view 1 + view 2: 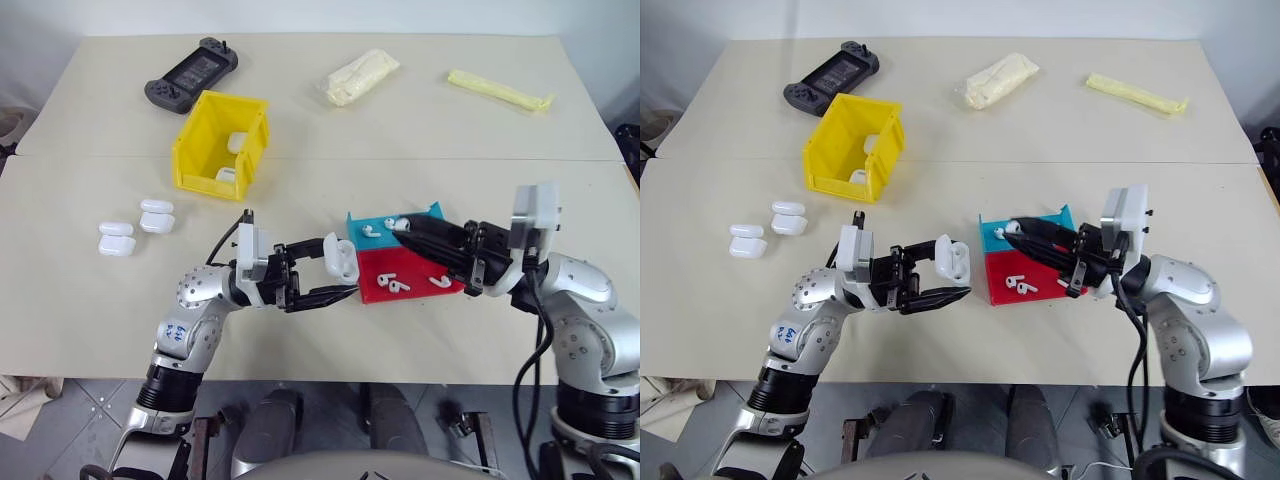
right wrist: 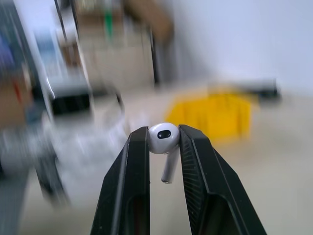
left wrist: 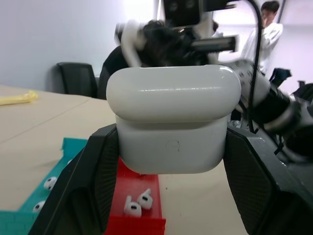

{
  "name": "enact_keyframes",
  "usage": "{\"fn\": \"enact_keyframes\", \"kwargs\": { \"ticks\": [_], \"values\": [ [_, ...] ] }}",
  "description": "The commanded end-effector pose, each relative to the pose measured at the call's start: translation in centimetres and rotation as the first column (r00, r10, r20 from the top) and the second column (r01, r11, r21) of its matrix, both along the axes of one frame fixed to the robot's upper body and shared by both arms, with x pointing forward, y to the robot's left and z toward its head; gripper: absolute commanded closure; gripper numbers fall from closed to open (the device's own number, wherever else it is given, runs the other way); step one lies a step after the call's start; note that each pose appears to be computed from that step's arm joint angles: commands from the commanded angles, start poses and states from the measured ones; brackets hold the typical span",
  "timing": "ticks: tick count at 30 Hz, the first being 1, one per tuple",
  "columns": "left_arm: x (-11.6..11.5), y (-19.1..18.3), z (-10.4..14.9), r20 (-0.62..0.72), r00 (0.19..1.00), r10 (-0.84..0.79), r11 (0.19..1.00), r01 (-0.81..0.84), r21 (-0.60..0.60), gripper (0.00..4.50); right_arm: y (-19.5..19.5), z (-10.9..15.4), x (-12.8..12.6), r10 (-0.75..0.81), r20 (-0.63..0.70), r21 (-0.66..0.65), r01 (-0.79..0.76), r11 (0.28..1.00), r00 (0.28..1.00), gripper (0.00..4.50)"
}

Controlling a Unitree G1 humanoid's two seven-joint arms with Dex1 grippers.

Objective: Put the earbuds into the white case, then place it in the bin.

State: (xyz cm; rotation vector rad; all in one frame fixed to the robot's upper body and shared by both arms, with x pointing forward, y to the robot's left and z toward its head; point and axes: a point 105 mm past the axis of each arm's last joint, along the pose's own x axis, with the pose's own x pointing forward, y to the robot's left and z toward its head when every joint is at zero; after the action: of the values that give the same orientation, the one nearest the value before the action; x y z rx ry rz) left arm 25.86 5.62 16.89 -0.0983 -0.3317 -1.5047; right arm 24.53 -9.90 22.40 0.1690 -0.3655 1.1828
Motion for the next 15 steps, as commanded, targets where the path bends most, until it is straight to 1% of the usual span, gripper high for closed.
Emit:
{"fn": "enact_keyframes", "kwargs": {
  "ticks": [1,5,10,15],
  "values": [
    [-0.3,0.4,1.0,0.024,0.999,-0.026,0.999,0.027,-0.034,1.72,1.3,1.2,-1.5,0.036,0.046,0.050,-0.038,0.998,0.998,4.01],
    [0.0,0.2,1.7,0.040,0.999,-0.022,0.999,0.024,-0.044,1.72,2.6,1.4,-1.8,0.064,0.028,0.111,-0.067,0.992,0.998,4.01],
    [-0.2,0.0,2.3,0.061,0.998,-0.035,0.998,0.039,-0.057,1.72,3.6,1.0,-1.7,0.075,0.005,0.145,-0.075,0.987,0.997,4.01],
    [-0.3,0.0,2.8,0.066,0.997,-0.049,0.997,0.053,-0.057,1.72,4.0,0.3,-1.1,0.052,-0.016,0.154,-0.049,0.987,0.999,4.01]
  ]
}}
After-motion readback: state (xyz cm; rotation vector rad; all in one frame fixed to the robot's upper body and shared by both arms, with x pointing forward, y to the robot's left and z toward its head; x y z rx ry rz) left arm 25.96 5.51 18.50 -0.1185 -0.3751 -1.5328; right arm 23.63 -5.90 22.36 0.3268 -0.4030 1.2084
